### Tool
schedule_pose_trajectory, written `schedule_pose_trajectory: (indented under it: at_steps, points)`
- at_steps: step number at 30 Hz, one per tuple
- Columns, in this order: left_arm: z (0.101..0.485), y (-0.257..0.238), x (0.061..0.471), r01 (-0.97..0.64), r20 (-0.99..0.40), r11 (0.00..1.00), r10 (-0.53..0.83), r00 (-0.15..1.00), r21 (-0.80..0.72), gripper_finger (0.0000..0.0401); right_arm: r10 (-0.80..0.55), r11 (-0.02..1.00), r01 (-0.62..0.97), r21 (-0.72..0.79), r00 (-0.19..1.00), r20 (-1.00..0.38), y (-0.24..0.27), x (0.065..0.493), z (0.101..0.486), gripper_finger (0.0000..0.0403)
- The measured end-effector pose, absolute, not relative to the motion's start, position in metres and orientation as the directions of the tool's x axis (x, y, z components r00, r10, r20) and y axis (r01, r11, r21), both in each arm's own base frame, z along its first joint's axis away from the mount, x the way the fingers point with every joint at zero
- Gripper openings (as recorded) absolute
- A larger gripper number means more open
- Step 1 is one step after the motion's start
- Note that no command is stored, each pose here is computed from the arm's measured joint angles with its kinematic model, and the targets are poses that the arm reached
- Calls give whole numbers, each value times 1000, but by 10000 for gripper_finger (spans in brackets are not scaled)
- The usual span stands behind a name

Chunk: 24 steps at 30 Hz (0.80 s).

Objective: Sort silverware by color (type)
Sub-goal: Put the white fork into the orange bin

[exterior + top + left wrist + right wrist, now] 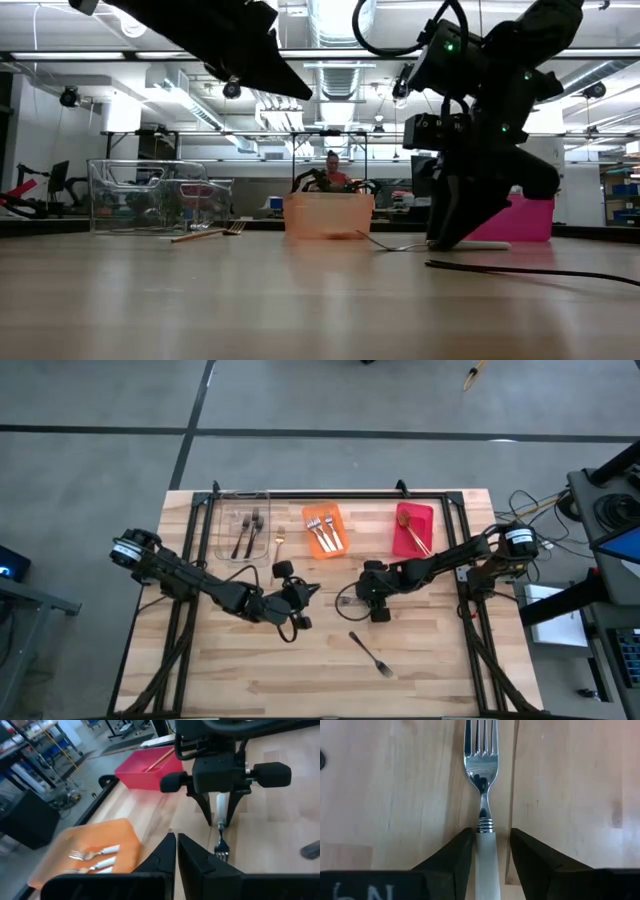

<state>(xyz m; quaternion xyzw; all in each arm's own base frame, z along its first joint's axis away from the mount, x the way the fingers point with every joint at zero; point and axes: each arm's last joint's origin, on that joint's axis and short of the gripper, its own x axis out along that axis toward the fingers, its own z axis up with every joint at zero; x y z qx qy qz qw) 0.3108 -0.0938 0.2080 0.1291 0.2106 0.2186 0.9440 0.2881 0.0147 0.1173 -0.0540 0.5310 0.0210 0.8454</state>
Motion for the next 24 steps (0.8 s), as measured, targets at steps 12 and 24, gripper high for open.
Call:
schedule_pose_trajectory:
  at_steps: [12, 24]
  points:
    - [247, -95, 316, -269, -267, 831, 435, 860, 487, 0, -23, 993, -100, -60, 333, -943, 15, 289, 85, 31]
    - [257, -85, 302, -260, -213, 830, 405, 889, 493, 0, -7, 998, 60, 25, 478, -878, 16, 289, 128, 31]
